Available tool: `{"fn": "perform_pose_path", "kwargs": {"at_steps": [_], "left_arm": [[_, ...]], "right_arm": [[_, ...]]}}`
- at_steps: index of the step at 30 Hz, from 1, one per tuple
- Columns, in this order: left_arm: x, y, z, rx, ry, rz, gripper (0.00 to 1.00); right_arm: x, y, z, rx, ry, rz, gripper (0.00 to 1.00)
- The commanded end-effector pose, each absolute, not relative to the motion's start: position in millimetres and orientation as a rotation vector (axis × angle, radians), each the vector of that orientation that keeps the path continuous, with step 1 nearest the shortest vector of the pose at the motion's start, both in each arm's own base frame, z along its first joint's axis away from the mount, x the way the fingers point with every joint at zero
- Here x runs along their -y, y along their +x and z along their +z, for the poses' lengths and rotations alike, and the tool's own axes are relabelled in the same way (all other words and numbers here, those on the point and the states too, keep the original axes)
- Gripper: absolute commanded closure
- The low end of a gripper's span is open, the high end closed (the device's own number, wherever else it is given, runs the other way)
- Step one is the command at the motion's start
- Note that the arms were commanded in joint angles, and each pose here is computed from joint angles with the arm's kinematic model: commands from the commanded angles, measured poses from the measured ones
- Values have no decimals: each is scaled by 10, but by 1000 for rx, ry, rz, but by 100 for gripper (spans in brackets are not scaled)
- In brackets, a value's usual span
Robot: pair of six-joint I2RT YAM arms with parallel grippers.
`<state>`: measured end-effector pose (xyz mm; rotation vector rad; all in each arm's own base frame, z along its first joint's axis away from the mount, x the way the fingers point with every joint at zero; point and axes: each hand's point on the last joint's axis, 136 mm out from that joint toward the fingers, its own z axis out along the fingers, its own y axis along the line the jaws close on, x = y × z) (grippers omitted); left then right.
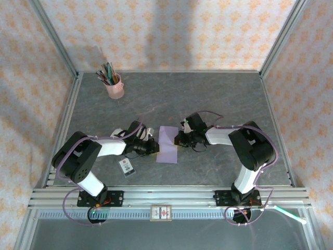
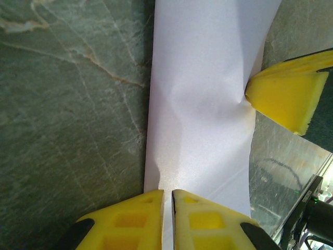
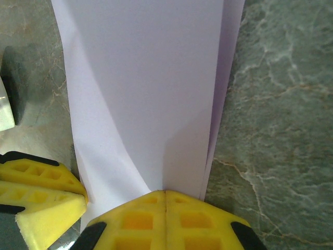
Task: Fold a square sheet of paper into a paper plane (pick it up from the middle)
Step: Hold the square sheet of paper at the center of the table.
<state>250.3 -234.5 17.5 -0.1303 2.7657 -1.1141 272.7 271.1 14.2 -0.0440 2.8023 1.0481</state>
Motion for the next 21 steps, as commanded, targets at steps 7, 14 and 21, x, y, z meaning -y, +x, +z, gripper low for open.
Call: {"fn": "perform_pose_path", "kwargs": {"at_steps": [7,14,21], "left_arm": [[2532,2443,472,-2701,-97,-1244,82],[2412,2309,225,-2785,-132,-1162,83],[2377,2233,98,-2814,-139,-1155,84]], "right_arm": [[-2038,2457,-517,-3012,102,555,99],[-2027,2451,-521,-3014,104,548,99],[-2032,2452,-528,-3013,101,550,99]]}}
